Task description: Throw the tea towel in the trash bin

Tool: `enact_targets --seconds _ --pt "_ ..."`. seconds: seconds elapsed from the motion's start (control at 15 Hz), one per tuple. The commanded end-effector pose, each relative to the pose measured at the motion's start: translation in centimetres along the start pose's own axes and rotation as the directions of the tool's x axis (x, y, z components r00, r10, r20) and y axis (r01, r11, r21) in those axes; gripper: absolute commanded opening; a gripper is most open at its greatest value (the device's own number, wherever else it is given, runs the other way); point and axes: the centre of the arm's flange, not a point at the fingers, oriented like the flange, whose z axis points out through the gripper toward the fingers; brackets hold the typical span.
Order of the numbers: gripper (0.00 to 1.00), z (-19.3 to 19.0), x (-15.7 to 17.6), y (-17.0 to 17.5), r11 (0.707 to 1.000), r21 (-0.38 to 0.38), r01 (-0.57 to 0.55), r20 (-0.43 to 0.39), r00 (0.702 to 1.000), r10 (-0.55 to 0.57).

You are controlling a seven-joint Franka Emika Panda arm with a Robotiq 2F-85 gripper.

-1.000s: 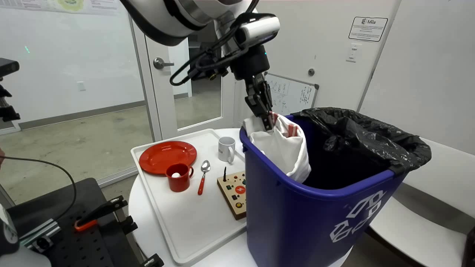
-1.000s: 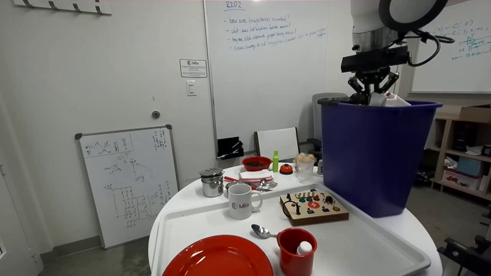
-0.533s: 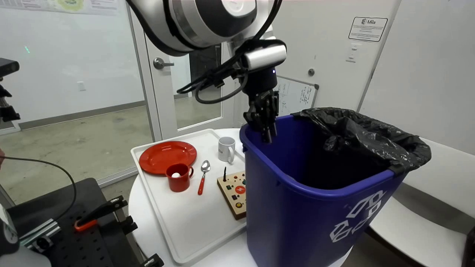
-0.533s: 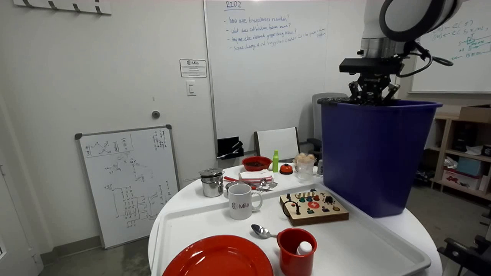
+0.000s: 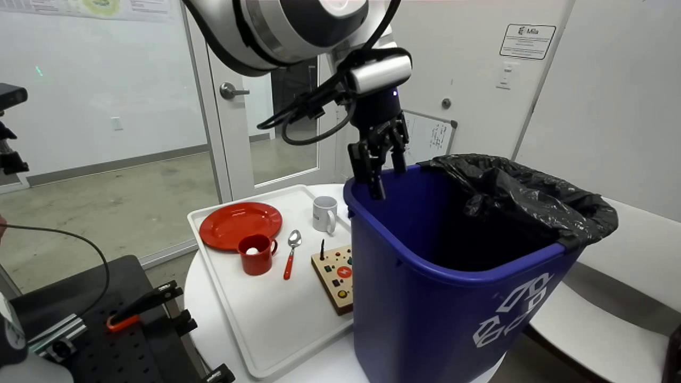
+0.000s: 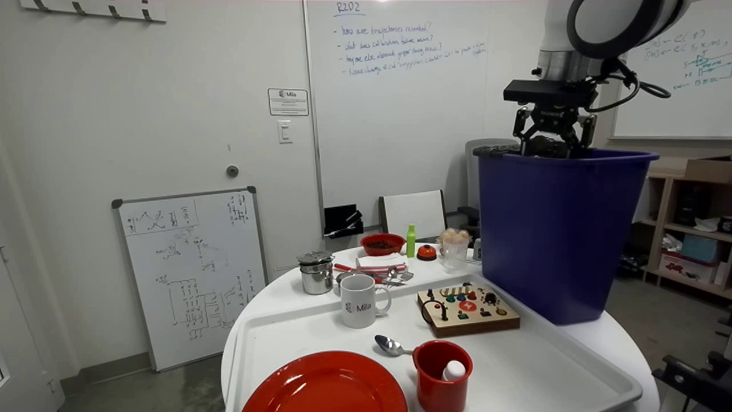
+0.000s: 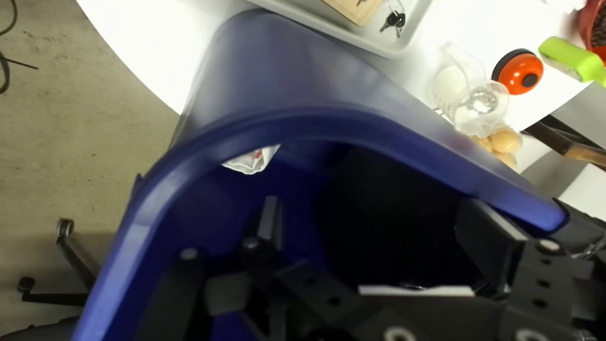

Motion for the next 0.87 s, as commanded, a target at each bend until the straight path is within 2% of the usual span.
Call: enact_targets --seconds 0.0,0.13,0.33,0.47,0.53,0.67,0.8 --pt "1.00 -3.5 -0.8 -0.4 1.000 0.007 0.006 -0.083 0.997 -0.006" --pt "1.00 -5.8 -1.5 -0.9 0.999 0.019 0.043 -0.151 0.988 -0.040" --pt "1.00 -9.5 -3.7 -2.1 0.987 0.034 0.157 -0.255 0.956 -0.143" --pt "1.00 -11.9 -6.1 -3.4 0.962 0.046 0.270 -0.269 0.931 -0.248" --pt "1.00 -9.6 -4.4 -2.6 0.980 0.045 0.196 -0.237 0.955 -0.180" --pt "1.00 -11.2 -6.3 -3.2 0.968 0.057 0.242 -0.252 0.942 -0.221" --pt "1.00 -11.5 -6.6 -3.2 0.966 0.058 0.251 -0.255 0.939 -0.229"
